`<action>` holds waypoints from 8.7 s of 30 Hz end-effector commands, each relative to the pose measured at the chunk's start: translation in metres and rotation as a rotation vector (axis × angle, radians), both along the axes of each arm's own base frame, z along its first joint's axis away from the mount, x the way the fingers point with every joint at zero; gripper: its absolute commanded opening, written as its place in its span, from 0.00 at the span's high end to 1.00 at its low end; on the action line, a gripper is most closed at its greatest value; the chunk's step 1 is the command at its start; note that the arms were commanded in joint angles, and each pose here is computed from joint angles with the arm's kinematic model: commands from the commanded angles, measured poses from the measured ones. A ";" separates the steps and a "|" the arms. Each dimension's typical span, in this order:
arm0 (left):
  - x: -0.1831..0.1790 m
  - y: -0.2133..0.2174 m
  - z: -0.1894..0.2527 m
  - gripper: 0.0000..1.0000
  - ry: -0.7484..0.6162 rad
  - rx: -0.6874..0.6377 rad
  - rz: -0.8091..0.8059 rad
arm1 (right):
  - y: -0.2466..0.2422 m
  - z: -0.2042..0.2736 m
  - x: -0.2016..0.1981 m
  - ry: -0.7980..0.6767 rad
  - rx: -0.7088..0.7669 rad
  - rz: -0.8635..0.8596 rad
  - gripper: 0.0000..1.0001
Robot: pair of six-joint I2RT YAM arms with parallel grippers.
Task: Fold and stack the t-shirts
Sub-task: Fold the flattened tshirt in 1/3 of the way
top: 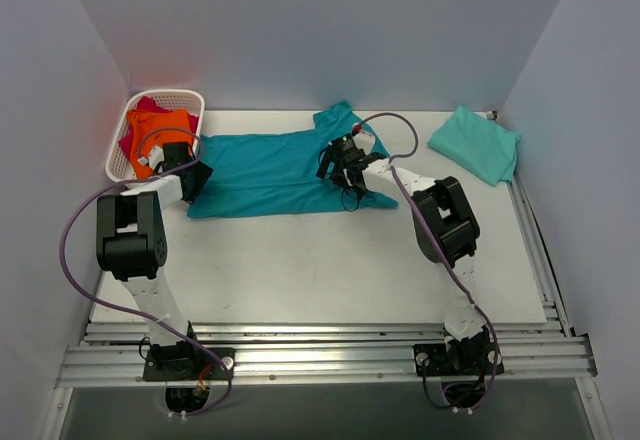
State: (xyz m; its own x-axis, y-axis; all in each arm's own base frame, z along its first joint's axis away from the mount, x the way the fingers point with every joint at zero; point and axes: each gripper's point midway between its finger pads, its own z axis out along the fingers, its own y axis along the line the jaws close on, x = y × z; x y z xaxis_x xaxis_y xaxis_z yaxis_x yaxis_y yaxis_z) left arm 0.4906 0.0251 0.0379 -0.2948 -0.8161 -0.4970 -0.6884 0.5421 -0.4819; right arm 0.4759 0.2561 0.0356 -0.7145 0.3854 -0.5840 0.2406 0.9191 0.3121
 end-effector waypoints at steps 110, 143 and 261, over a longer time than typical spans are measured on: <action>-0.029 -0.044 0.094 0.02 -0.203 0.149 -0.201 | -0.116 -0.027 0.078 -0.249 0.094 -0.291 1.00; -0.072 -0.073 0.139 0.01 -0.200 0.183 -0.181 | -0.204 0.132 -0.099 -0.317 -0.062 -0.374 0.09; -0.246 -0.080 0.043 0.09 -0.036 0.012 -0.116 | -0.230 0.036 -0.233 -0.029 0.049 -0.443 0.00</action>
State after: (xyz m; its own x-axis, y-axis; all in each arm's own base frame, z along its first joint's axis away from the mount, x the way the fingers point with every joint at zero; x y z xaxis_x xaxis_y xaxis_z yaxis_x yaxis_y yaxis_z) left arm 0.2501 -0.0515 0.0660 -0.3707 -0.7629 -0.5296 -0.6185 0.6282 -0.4720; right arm 0.2532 0.0328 0.0661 -0.4742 0.6738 -0.5667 0.5703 0.7255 0.3852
